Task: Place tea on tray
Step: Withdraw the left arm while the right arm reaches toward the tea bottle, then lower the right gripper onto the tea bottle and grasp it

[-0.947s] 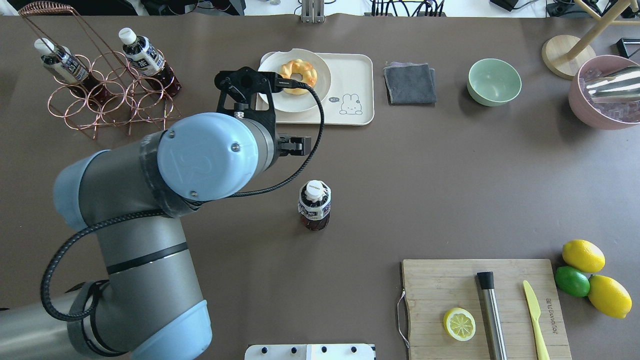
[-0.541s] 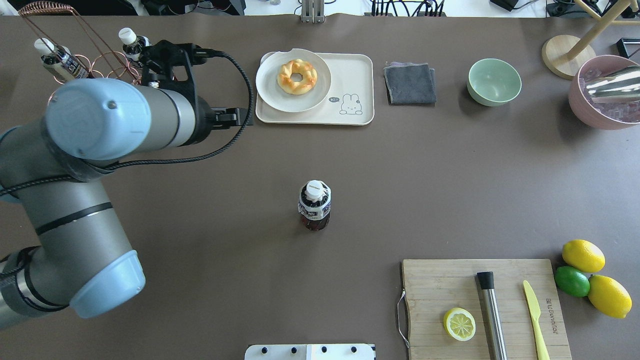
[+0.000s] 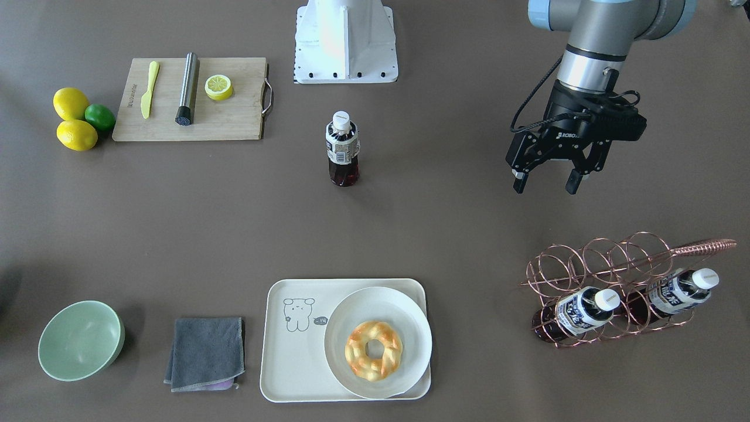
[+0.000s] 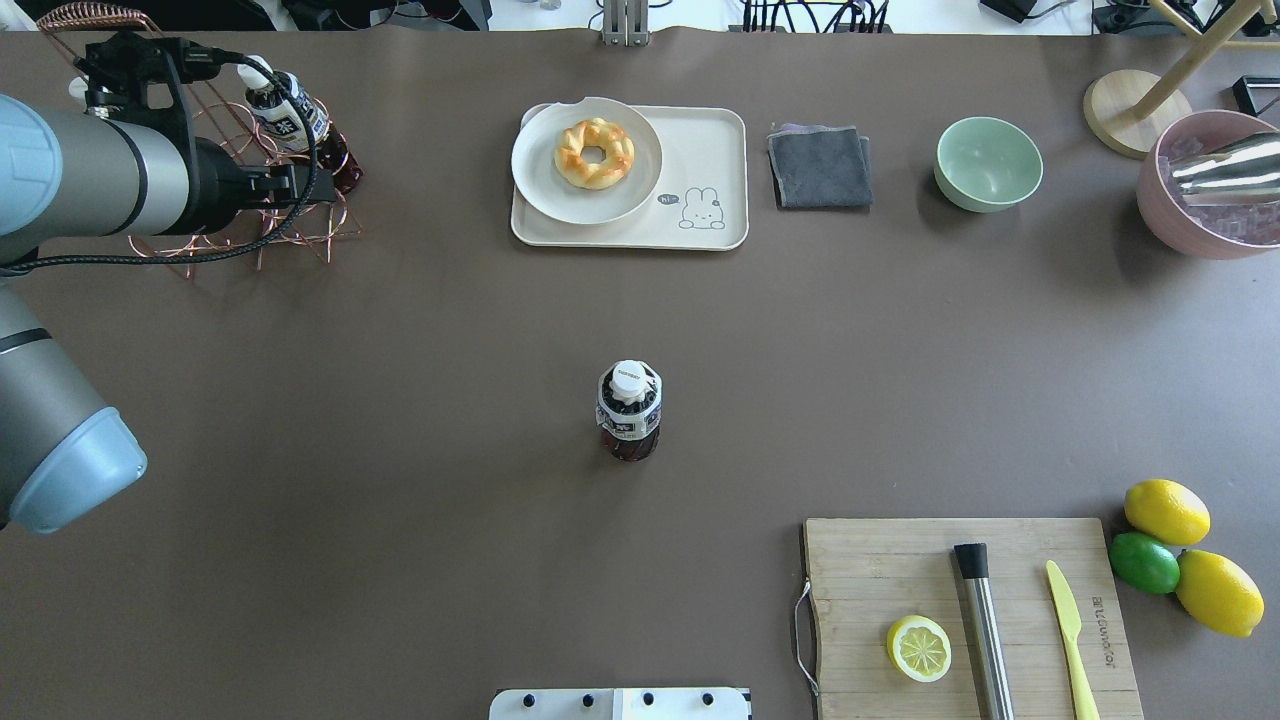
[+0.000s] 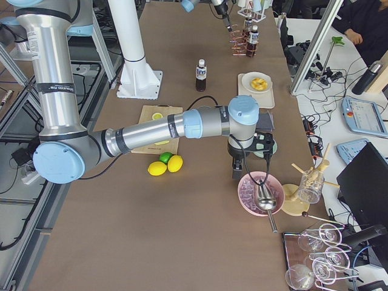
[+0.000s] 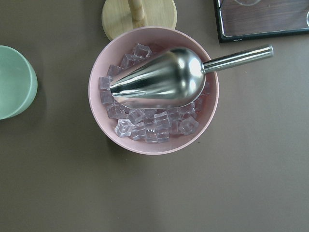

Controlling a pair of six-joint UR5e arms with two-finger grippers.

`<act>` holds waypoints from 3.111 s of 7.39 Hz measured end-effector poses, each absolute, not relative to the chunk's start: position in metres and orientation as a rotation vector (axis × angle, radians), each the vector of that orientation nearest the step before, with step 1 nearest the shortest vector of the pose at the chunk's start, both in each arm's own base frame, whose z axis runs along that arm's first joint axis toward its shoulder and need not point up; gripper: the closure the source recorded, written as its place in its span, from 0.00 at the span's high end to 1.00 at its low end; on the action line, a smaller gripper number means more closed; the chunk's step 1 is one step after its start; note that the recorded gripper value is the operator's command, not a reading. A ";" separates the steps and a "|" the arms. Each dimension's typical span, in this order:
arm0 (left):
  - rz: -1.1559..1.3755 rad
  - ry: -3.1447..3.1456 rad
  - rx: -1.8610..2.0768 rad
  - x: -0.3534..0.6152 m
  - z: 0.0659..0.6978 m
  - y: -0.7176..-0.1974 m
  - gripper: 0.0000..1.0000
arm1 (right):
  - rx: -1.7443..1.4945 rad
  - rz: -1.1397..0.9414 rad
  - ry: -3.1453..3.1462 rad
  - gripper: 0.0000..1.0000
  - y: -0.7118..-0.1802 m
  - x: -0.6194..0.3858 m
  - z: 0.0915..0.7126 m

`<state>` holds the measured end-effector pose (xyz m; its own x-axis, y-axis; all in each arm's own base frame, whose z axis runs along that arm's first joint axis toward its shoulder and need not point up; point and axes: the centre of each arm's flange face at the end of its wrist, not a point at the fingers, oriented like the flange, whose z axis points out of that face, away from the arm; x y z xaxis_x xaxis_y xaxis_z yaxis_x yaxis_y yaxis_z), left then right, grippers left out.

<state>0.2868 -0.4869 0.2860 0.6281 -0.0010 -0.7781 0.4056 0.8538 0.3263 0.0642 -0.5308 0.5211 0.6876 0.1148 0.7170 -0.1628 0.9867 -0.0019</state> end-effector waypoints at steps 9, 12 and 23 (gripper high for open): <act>-0.025 0.767 0.064 0.034 0.488 -0.545 0.99 | 0.047 0.262 -0.937 1.00 -0.545 -0.167 0.263; -0.147 0.800 0.002 -0.019 0.533 -0.546 0.99 | 0.032 0.284 -0.925 1.00 -0.509 -0.270 0.171; -0.154 0.842 -0.014 -0.064 0.582 -0.538 0.99 | 0.054 0.272 -0.833 0.95 -0.387 -0.476 0.055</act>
<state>-0.0635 -0.5382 0.5817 0.6552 -0.1417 -0.7421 0.1303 0.9887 -0.0738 -0.4758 -0.3868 0.0549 0.6397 0.2175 0.7372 -0.2598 0.9639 -0.0589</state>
